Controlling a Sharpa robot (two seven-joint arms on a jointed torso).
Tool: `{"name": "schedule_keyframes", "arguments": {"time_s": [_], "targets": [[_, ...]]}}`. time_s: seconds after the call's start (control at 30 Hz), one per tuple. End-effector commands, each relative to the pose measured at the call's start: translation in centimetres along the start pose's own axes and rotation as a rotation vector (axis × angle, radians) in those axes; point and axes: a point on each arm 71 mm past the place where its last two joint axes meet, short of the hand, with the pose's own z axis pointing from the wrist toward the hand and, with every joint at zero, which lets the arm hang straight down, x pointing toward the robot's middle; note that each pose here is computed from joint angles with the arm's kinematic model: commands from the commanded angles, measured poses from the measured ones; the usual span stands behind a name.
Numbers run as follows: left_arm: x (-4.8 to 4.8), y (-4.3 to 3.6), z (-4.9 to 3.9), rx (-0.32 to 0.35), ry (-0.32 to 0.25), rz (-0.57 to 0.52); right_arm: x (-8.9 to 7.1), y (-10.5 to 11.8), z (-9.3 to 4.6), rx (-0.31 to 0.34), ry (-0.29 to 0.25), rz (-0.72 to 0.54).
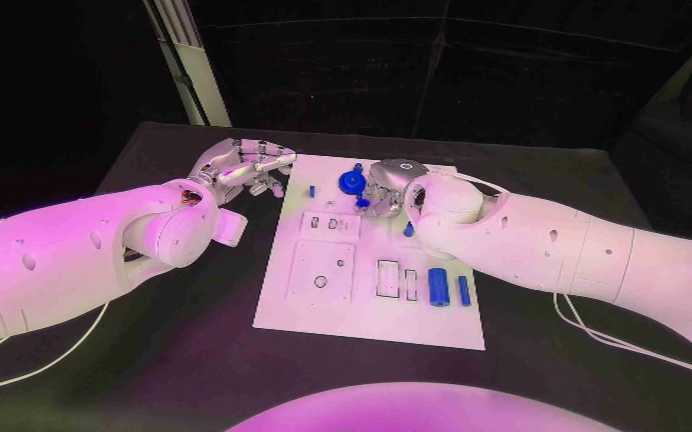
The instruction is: Assemble the parts on the task board
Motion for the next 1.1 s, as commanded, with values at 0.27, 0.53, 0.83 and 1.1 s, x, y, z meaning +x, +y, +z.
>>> {"name": "schedule_keyframes", "arguments": {"time_s": [0.27,0.53,0.83,1.1], "targets": [[0.18,-0.21,0.14,0.015,0.014,-0.007,0.30,0.11,0.24,0.001,0.014,-0.028],[0.21,-0.19,0.19,0.012,0.017,-0.008,0.53,0.05,0.35,0.002,0.021,-0.031],[0.22,-0.16,0.21,0.009,0.019,-0.009,0.57,0.18,0.25,-0.007,0.023,-0.053],[0.22,-0.14,0.20,0.007,0.020,-0.009,0.57,0.30,0.12,-0.013,0.025,-0.089]]}}
